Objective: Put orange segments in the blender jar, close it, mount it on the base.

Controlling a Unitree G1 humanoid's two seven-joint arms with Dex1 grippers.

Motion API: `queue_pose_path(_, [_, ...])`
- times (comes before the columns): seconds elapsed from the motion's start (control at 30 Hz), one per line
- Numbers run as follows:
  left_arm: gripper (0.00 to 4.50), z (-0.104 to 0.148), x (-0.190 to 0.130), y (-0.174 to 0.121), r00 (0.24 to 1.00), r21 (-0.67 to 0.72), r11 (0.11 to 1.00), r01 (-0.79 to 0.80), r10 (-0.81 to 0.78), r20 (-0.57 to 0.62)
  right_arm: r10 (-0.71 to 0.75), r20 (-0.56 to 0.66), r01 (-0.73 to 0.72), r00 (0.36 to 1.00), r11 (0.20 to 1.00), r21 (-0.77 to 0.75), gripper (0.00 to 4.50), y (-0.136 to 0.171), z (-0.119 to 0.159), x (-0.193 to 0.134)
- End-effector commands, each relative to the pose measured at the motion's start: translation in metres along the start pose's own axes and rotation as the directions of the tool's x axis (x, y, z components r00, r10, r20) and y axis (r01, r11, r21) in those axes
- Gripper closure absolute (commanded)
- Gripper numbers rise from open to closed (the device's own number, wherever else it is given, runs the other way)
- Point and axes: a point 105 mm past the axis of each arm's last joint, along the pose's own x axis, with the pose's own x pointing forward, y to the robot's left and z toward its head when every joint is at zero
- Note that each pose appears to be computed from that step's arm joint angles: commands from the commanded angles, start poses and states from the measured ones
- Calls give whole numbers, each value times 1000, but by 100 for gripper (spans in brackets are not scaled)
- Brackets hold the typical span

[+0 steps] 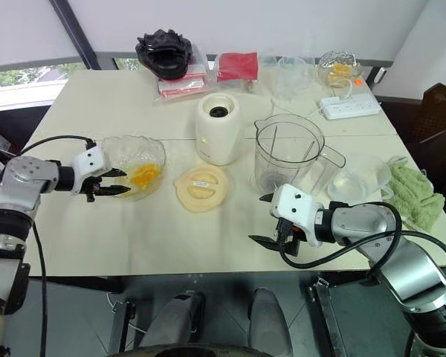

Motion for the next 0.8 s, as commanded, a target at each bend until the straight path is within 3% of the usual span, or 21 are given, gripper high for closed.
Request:
queue_pose_path(0.03, [221, 4, 2, 6, 999, 54, 998, -39, 38, 3, -5, 32, 7, 999, 999, -39, 0, 1, 11, 0])
queue_pose_path(0.37, [221, 10, 19, 12, 995, 151, 983, -100, 100, 11, -19, 33, 20, 999, 999, -38, 0, 1, 11, 1])
queue_pose_path(0.8, [221, 0, 34, 15, 986, 202, 971, -124, 143, -82, -30, 41, 31, 999, 999, -39, 0, 0, 12, 2])
